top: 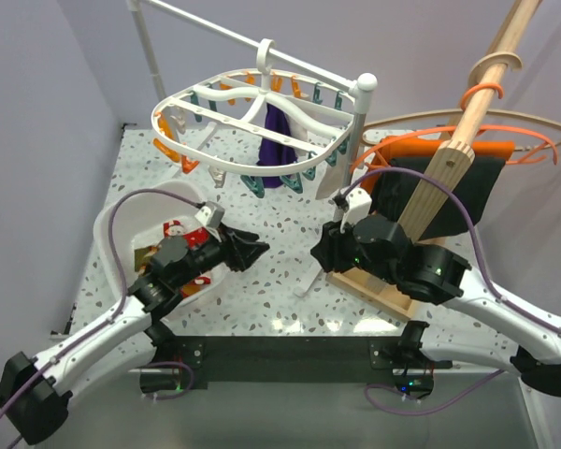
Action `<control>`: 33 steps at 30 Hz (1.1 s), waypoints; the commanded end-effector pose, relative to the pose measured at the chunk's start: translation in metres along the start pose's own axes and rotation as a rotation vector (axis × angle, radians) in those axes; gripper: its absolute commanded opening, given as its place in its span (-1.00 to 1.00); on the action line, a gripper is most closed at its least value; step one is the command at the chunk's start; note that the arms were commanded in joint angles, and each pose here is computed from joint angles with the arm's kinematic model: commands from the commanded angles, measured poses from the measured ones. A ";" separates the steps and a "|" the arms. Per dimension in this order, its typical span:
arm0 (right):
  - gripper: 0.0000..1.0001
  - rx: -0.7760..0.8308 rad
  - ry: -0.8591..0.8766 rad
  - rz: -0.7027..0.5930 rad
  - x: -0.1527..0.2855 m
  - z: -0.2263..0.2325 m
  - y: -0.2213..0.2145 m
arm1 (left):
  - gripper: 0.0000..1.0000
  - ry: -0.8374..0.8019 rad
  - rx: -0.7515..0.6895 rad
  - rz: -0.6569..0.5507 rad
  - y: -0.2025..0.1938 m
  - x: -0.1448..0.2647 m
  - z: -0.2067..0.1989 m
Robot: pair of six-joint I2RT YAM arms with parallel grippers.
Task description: Remove the socks clipped to the hanger
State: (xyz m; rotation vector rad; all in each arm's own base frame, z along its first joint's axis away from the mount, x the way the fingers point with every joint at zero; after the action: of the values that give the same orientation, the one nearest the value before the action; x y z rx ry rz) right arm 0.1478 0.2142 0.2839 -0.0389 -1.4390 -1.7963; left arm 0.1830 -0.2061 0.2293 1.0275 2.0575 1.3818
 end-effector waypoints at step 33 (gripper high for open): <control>-0.11 -0.109 0.119 -0.191 0.083 0.009 0.060 | 0.70 0.254 -0.387 -0.353 0.028 -0.238 0.028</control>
State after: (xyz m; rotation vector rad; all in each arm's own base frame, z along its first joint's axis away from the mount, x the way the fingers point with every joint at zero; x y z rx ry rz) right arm 0.1299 0.1854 0.3469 0.0892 -1.3503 -1.9161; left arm 0.3524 -0.3771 0.1970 0.5365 1.8981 1.7300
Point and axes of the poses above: each gripper's point midway between its finger pads, its own x axis back along the fingers, its own z axis along the line the jaws close on, y = z × x, the point moved 4 cm from there along x, back along the fingers, and after that the axes turned 4 degrees about -x, right-handed, at the moved point
